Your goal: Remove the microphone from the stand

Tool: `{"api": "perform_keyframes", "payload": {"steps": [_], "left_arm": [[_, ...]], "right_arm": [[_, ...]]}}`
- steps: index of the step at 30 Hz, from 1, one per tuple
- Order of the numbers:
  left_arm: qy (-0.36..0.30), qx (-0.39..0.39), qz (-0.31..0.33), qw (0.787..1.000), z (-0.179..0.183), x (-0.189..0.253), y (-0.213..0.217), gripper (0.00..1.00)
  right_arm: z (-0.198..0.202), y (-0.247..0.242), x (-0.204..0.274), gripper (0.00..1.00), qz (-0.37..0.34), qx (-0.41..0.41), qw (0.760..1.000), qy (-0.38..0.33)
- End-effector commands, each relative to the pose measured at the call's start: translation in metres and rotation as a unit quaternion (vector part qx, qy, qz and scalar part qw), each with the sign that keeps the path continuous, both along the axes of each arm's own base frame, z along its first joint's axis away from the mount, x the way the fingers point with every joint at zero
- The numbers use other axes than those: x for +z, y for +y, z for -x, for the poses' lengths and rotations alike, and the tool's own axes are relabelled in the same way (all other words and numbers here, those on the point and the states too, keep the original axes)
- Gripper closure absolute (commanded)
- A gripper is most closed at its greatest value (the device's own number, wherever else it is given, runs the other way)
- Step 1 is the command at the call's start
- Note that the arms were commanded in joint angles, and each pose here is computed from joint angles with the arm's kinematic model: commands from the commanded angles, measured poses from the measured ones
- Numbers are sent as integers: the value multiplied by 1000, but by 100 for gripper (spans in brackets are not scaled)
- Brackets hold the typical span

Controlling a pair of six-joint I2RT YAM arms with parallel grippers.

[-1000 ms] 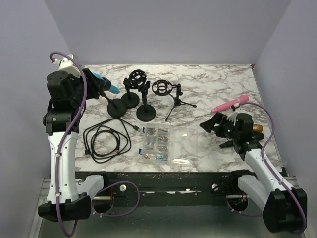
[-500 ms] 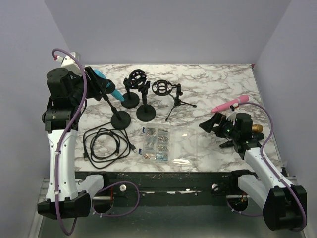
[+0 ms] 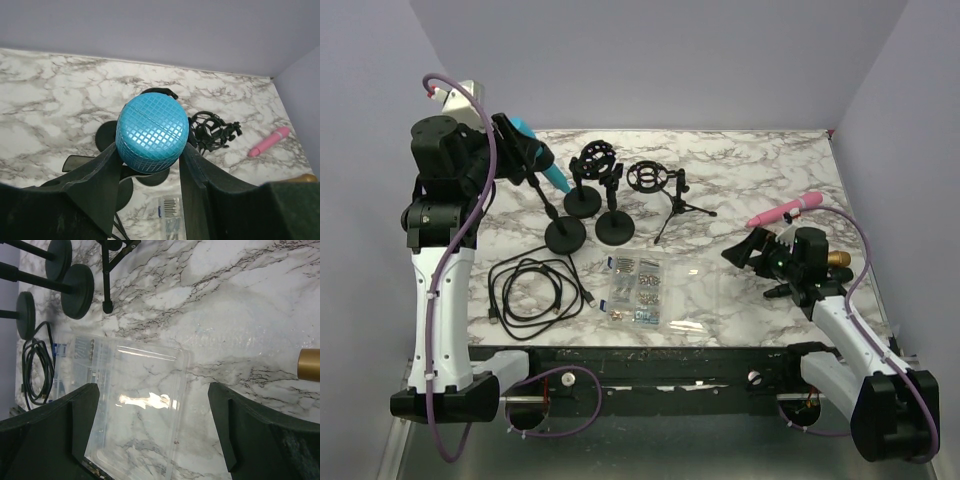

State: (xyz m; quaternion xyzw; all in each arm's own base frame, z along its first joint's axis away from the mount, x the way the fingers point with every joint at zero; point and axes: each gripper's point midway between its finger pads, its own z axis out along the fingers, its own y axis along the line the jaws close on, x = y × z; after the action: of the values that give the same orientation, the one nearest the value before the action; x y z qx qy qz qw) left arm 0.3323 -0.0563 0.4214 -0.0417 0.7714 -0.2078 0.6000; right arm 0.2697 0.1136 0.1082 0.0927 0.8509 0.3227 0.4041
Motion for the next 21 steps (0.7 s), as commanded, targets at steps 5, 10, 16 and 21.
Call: {"api": "perform_keyframes", "payload": {"steps": [5,10,16,21], "left_arm": [[-100,72,-81,989,-20,52,34,100],[-97,60,-57,992,-46,36,30,100],[-72,56,-15,996,-70,13,42,100],[-54,40,10,998,-83,-14,44,100]], "right_arm": [[-16,2,25,0,2,8,1000,-23],[-36,13,77,0,-22,19,997,-70],[-56,25,139,0,-16,21,992,-123],[-68,59,175,0,-12,46,986,-159]]}}
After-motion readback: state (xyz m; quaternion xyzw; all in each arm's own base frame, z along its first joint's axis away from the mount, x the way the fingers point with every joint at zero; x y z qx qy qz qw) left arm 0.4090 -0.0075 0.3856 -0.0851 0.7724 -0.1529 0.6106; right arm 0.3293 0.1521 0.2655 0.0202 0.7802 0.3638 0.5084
